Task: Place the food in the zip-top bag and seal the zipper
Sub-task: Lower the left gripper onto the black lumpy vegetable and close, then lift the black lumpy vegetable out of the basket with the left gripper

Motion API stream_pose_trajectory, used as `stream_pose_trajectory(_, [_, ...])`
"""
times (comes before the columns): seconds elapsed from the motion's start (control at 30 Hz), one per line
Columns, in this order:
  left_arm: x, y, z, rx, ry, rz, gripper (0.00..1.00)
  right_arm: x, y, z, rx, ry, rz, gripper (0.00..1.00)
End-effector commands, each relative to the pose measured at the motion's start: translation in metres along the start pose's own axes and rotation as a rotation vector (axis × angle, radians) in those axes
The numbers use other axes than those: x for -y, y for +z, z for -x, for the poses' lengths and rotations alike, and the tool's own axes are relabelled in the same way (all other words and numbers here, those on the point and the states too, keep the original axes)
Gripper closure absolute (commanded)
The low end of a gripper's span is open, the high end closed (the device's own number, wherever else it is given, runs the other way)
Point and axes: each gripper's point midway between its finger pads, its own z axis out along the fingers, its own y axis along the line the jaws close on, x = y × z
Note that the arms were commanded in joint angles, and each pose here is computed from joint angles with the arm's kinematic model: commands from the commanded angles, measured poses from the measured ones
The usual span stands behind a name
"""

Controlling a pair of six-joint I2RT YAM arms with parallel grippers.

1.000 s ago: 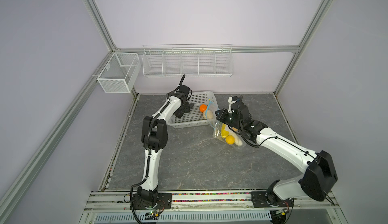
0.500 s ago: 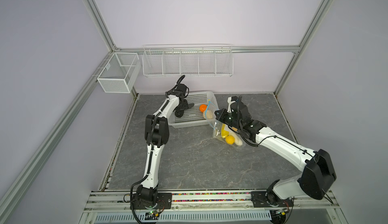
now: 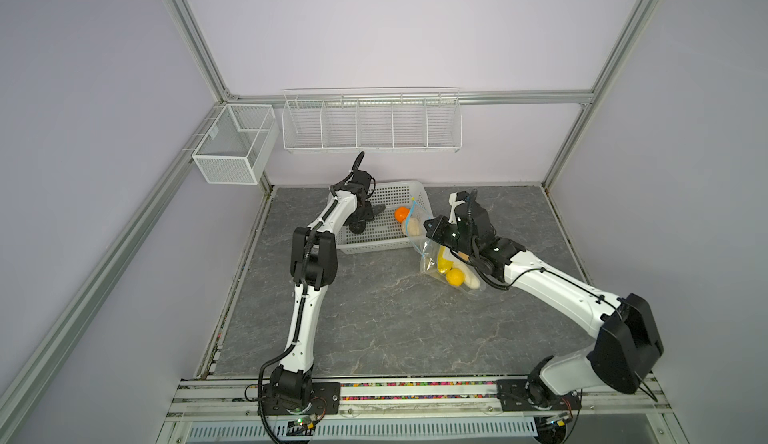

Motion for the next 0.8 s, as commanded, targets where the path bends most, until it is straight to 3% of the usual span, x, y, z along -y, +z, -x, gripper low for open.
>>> stream_pose_trajectory(0.0, [0.001, -0.013, -0.007, -0.022, -0.022, -0.027, 0.32, -0.001, 0.005, -0.001, -0.008, 0.000, 0.008, 0.94])
stream_pose_trajectory(0.2, [-0.002, -0.011, -0.012, -0.038, -0.031, -0.013, 0.33, -0.004, 0.006, -0.001, -0.011, -0.005, 0.010, 0.94])
stream_pose_trajectory(0.57, [0.000, -0.022, 0.002, 0.004, -0.045, -0.020, 0.48, -0.005, 0.005, -0.001, -0.010, -0.014, 0.005, 0.94])
stream_pose_trajectory(0.77, [0.003, -0.029, -0.004, 0.000, -0.037, -0.014, 0.49, -0.003, 0.005, -0.002, -0.012, -0.015, 0.001, 0.94])
